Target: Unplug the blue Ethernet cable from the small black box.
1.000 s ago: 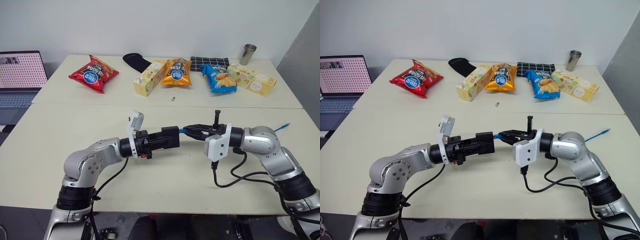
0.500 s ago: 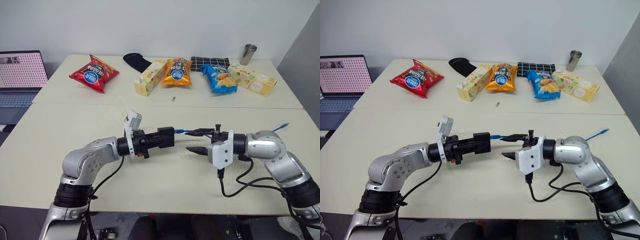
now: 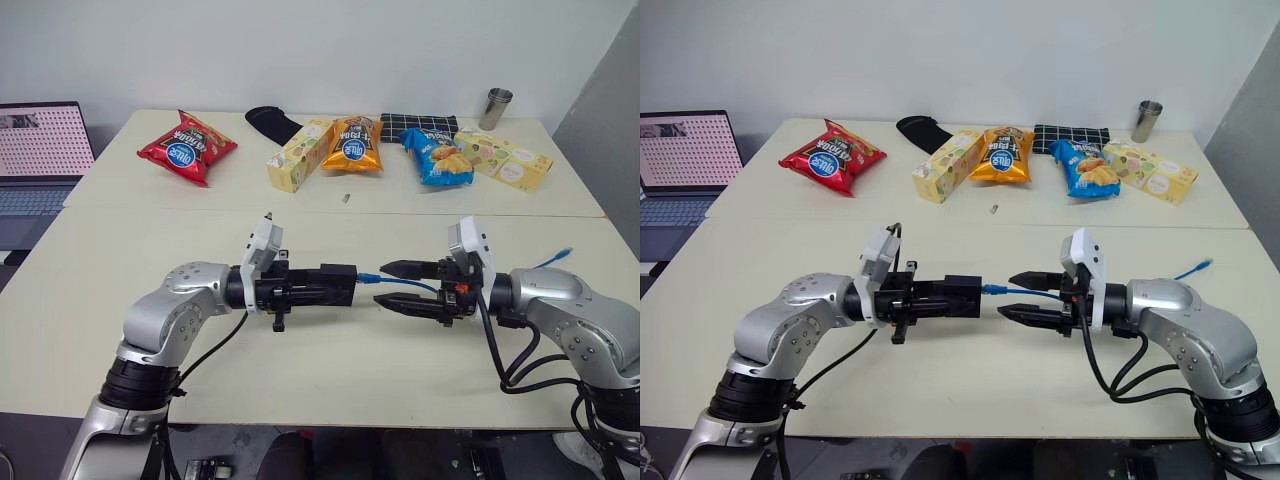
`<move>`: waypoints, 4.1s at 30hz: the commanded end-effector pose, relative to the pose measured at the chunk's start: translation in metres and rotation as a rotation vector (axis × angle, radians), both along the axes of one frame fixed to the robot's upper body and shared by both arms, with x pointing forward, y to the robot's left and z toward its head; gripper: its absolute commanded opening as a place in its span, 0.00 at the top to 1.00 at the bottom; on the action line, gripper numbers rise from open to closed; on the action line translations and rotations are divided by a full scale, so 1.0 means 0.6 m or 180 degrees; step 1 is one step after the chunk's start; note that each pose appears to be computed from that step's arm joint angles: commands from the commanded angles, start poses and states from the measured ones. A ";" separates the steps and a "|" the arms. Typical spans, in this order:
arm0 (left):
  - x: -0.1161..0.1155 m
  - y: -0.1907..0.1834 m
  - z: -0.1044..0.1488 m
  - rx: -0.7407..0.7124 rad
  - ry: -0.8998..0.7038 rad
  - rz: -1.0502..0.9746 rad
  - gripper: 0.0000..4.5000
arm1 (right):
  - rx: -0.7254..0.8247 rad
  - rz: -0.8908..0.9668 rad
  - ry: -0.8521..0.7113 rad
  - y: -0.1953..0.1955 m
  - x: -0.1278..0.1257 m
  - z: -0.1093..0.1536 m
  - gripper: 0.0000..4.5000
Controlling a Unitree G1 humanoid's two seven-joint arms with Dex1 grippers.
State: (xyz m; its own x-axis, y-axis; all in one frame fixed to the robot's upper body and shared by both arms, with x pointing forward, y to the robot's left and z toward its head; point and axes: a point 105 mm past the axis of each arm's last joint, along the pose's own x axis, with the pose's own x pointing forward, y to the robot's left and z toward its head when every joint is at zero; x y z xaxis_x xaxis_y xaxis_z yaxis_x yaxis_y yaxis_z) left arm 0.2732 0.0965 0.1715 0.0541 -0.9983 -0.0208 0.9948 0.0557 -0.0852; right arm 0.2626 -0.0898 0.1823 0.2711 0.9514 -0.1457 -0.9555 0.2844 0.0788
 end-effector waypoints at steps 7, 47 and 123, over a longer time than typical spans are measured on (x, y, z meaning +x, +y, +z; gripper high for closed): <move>0.001 0.009 0.008 -0.0148 0.0047 0.0000 0.82 | 0.0314 0.0120 0.0138 0.017 -0.003 0.027 0.35; -0.018 -0.003 0.001 -0.0088 0.0062 -0.0158 0.82 | 0.0326 0.0403 0.0353 0.054 -0.005 0.010 0.99; 0.031 0.072 -0.036 -0.0056 0.0121 0.0889 0.82 | -0.0447 -0.1989 -0.0184 -0.109 0.154 -0.066 0.98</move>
State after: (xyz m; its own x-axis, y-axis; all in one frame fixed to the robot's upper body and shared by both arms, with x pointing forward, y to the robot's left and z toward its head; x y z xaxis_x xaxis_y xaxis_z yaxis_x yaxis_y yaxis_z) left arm 0.2867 0.1358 0.1421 0.2857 -0.9578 -0.0306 0.9433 0.2867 -0.1670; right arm 0.3272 -0.1308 0.1410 0.6129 0.7565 -0.2280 -0.7504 0.6477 0.1316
